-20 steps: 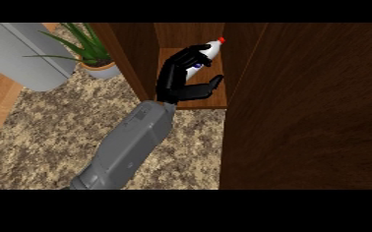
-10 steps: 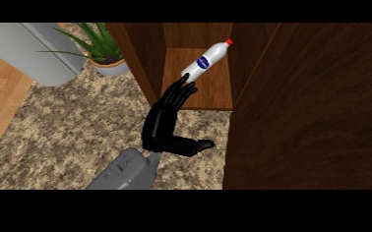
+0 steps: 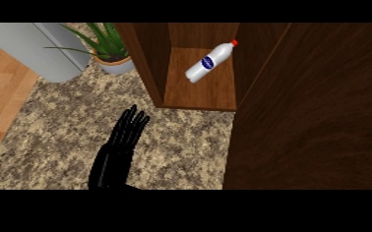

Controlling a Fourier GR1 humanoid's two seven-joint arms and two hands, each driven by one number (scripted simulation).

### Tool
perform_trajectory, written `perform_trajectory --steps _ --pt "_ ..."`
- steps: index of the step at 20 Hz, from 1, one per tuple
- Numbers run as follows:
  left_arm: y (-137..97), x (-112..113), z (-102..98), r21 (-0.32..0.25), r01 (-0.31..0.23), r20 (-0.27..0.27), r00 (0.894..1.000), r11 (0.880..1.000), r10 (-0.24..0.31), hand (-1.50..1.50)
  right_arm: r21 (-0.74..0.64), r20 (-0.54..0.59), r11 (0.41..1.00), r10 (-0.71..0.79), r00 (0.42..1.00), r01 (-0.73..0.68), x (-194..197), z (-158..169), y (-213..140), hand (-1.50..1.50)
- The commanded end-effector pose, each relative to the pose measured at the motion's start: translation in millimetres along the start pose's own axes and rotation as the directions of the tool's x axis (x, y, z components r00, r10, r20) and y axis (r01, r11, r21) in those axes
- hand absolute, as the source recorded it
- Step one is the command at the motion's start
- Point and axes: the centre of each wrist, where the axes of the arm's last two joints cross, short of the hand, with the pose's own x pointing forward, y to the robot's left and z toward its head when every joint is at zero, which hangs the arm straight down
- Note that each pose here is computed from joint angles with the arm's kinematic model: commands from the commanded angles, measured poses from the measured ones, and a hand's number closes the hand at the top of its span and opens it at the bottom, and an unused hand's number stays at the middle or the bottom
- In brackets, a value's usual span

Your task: Pick up the bottled water, place it into the cabinet and close the cabinet

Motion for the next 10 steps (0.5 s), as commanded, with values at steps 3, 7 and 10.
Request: perform_trajectory --steps 3,7,10 --pt "33 30 37 -0.018 0.015 0.021 1.0 1.0 -0.014 -1.5 0.313 0.047 0.933 0.174 0.984 -0.18 33 -20 -6 1.5" --pt "53 43 59 -0.004 0.044 0.047 0.998 0.999 -0.044 -1.5 0.33 0.1 0.926 0.157 0.983 -0.182 47 -31 -3 1.5" --pt "77 67 71 -0.02 0.058 0.052 0.997 0.998 -0.057 -1.5 0.298 0.098 0.944 0.115 0.988 -0.14 40 -34 2 1.5"
